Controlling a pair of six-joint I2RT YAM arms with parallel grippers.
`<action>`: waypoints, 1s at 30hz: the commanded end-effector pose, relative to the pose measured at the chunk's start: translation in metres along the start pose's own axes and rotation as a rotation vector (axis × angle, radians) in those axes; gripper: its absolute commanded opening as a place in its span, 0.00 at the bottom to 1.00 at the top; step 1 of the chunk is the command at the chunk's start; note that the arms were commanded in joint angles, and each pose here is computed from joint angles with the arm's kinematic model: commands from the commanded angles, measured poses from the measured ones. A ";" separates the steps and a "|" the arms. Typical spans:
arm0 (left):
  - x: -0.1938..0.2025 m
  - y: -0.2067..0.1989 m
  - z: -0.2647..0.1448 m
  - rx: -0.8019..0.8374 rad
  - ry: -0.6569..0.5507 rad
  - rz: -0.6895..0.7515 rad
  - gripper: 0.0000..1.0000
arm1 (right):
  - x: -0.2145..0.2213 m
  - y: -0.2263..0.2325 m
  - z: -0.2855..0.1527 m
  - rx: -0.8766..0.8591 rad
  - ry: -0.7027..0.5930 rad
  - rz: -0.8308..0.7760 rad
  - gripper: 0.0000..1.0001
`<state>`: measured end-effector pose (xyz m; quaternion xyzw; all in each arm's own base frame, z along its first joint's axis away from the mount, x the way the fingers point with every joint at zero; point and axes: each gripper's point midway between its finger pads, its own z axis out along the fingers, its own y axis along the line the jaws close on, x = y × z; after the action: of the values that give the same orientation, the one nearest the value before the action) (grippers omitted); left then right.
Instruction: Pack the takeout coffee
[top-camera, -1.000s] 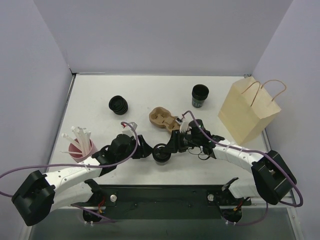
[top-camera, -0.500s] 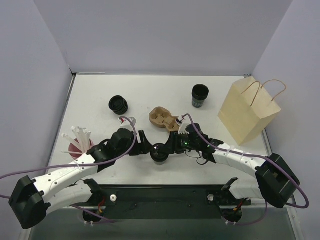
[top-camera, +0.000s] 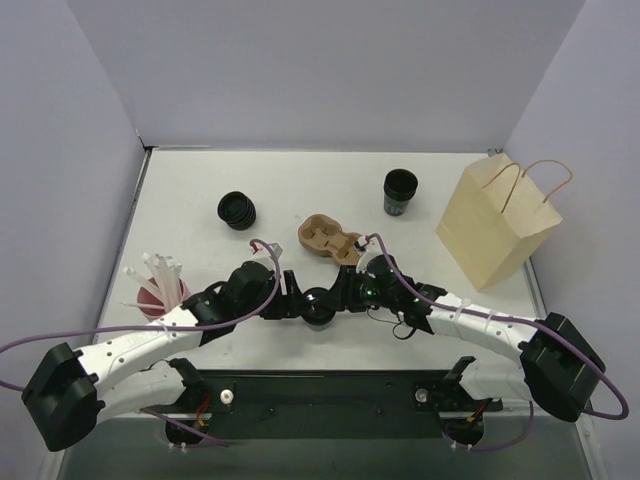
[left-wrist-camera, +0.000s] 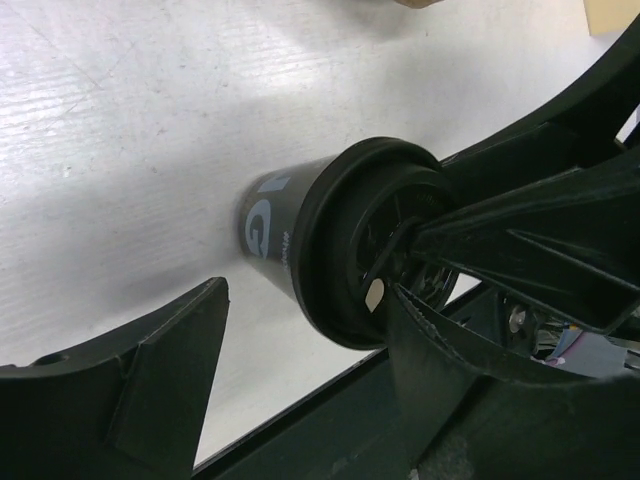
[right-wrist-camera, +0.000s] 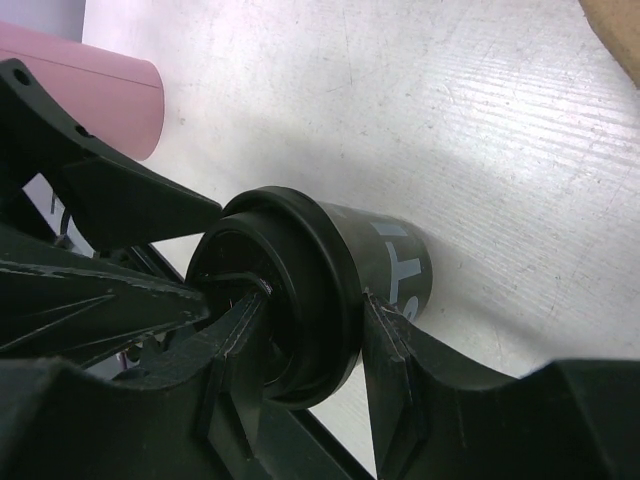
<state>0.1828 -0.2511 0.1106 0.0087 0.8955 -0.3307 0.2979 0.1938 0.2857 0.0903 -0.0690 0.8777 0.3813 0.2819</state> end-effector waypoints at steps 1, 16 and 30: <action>0.003 -0.012 0.010 0.047 0.009 0.025 0.72 | 0.029 -0.039 -0.007 0.155 0.067 0.013 0.25; 0.016 0.022 0.020 -0.113 0.043 0.047 0.58 | 0.004 -0.017 -0.029 0.090 0.035 0.017 0.44; 0.017 0.020 0.025 -0.122 0.059 0.101 0.55 | -0.020 -0.021 -0.052 0.040 0.006 0.018 0.40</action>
<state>0.1928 -0.2771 0.1058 0.0226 0.8924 -0.3338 0.3029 0.1918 0.2303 0.0984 -0.0404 0.8960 0.3480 0.2728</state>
